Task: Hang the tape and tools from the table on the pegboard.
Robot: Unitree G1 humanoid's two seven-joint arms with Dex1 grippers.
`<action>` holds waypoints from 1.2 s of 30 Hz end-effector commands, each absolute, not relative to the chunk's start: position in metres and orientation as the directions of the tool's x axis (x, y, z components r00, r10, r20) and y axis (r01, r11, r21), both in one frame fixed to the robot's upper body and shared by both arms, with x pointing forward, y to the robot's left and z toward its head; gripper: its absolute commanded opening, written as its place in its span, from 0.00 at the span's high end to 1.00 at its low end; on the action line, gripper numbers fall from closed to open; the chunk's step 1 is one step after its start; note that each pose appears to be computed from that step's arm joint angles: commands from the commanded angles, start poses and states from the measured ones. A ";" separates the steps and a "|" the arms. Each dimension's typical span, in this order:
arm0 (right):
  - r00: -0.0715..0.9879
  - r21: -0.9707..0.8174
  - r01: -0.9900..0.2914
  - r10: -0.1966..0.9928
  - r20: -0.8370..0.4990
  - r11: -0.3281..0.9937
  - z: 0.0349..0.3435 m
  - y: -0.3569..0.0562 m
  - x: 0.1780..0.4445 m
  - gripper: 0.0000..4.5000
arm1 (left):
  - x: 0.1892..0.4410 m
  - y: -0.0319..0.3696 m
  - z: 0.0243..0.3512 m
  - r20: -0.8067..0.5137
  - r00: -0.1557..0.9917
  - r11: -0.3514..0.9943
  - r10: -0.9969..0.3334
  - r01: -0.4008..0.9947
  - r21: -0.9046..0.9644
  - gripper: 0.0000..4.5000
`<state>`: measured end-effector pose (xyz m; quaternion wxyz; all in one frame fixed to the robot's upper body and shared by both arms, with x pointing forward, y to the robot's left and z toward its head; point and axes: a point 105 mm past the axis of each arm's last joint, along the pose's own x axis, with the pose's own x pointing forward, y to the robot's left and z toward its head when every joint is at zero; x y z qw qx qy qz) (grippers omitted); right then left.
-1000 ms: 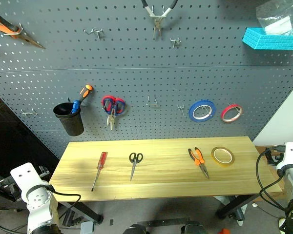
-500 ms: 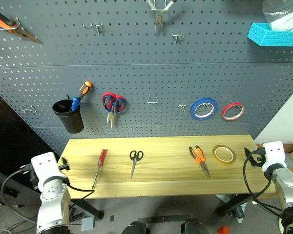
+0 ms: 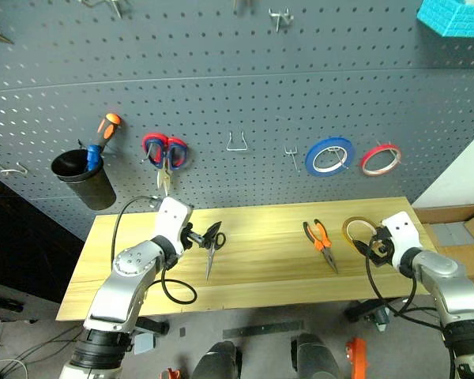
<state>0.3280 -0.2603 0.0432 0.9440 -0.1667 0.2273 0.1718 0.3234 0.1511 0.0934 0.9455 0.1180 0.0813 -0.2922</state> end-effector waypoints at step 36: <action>0.580 -0.318 -0.618 0.144 -0.801 0.719 -0.011 -0.266 0.367 0.95 | 0.268 0.070 0.117 -0.245 0.294 0.241 -0.924 0.944 0.224 0.00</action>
